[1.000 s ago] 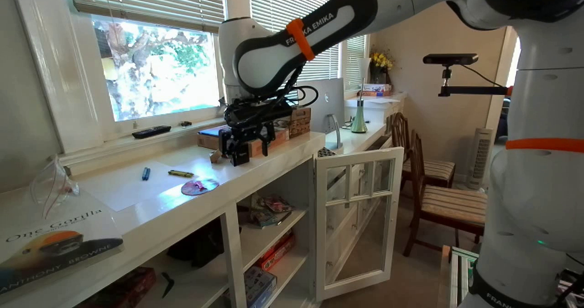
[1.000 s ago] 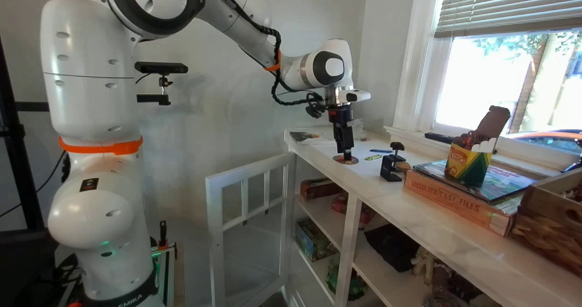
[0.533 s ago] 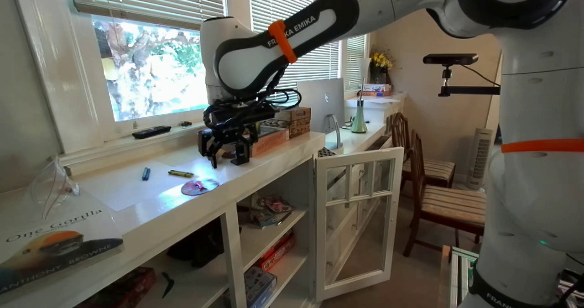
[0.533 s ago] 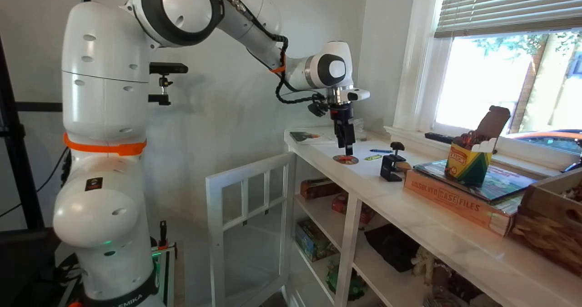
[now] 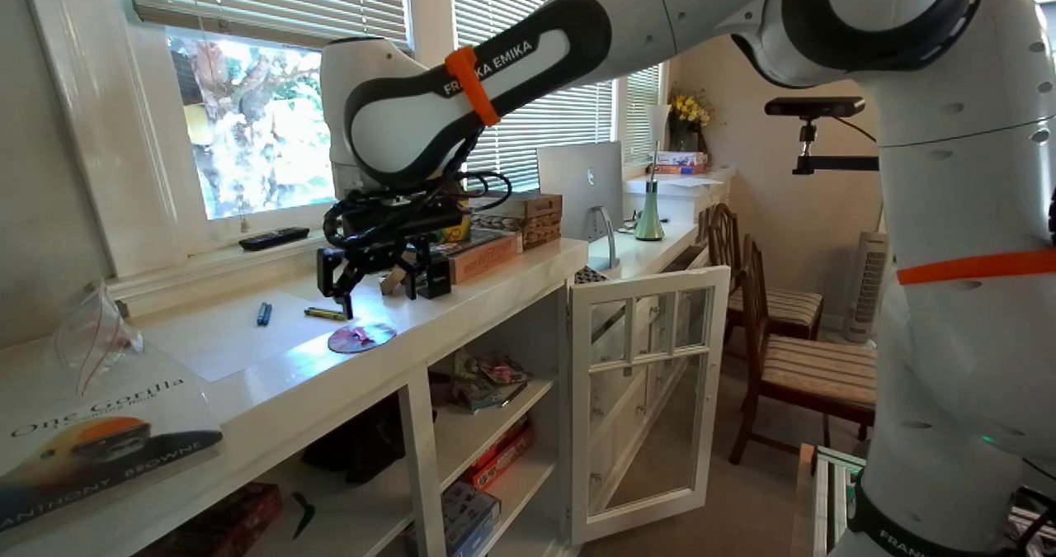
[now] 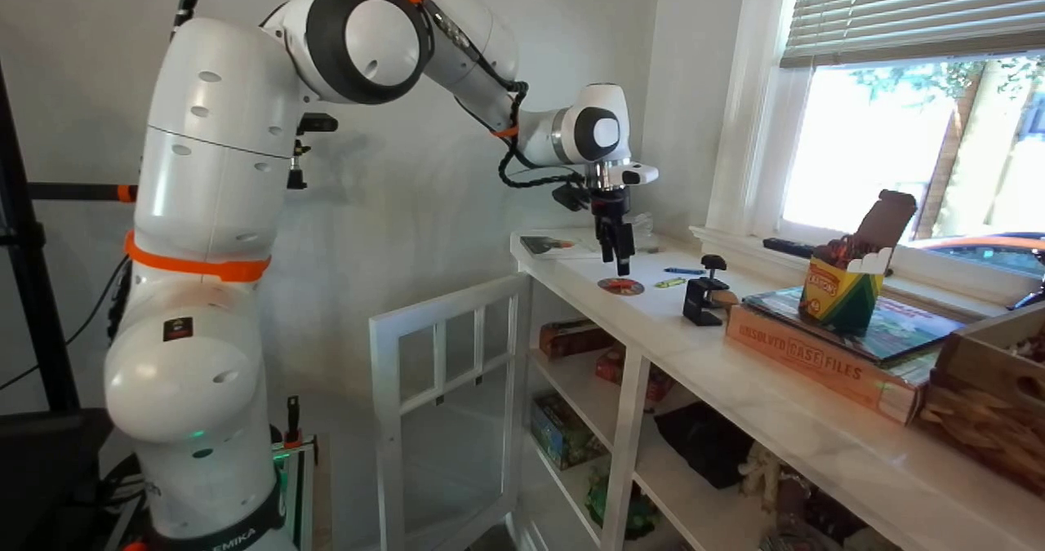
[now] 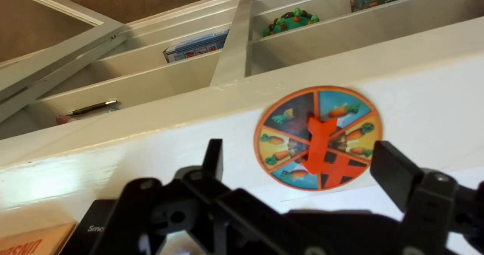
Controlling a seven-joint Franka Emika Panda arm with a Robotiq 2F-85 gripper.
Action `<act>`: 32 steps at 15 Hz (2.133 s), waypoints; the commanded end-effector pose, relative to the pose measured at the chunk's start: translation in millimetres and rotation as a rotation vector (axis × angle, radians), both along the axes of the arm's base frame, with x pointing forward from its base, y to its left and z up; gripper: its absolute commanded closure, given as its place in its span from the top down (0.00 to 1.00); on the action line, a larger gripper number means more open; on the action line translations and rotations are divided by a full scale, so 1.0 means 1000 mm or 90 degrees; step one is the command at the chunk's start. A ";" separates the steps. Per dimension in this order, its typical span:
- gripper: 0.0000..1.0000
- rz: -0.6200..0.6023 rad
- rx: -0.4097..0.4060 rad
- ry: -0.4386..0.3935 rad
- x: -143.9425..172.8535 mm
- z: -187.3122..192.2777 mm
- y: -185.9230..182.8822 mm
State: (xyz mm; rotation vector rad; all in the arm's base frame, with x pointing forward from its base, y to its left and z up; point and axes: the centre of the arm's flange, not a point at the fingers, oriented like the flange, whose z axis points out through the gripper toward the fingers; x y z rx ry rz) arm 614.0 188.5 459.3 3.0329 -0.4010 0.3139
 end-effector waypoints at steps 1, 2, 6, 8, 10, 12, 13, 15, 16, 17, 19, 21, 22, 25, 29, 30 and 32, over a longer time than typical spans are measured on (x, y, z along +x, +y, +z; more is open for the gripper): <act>1.00 0.020 0.013 0.005 0.013 -0.014 0.007; 1.00 0.025 0.012 0.003 0.014 -0.017 0.007; 1.00 0.034 0.000 0.001 0.019 -0.027 0.009; 0.99 0.035 0.001 0.001 0.021 -0.030 0.008; 0.93 0.036 0.000 0.001 0.024 -0.032 0.008; 0.81 0.036 0.002 0.002 0.026 -0.034 0.008; 0.77 0.037 0.002 0.001 0.026 -0.035 0.008; 0.65 0.038 0.003 -0.001 0.027 -0.036 0.008; 0.66 0.038 0.005 -0.001 0.028 -0.036 0.007; 0.69 0.038 0.007 -0.002 0.028 -0.036 0.007; 0.70 0.037 0.007 -0.004 0.029 -0.035 0.005; 0.72 0.035 0.008 -0.006 0.030 -0.034 0.004; 0.72 0.035 0.008 -0.007 0.030 -0.033 0.004; 0.69 0.035 0.014 -0.007 0.030 -0.032 0.002; 0.68 0.036 0.011 0.000 0.028 -0.032 0.001; 0.70 0.037 0.011 0.001 0.027 -0.031 0.000; 0.67 0.039 0.007 0.003 0.024 -0.030 -0.002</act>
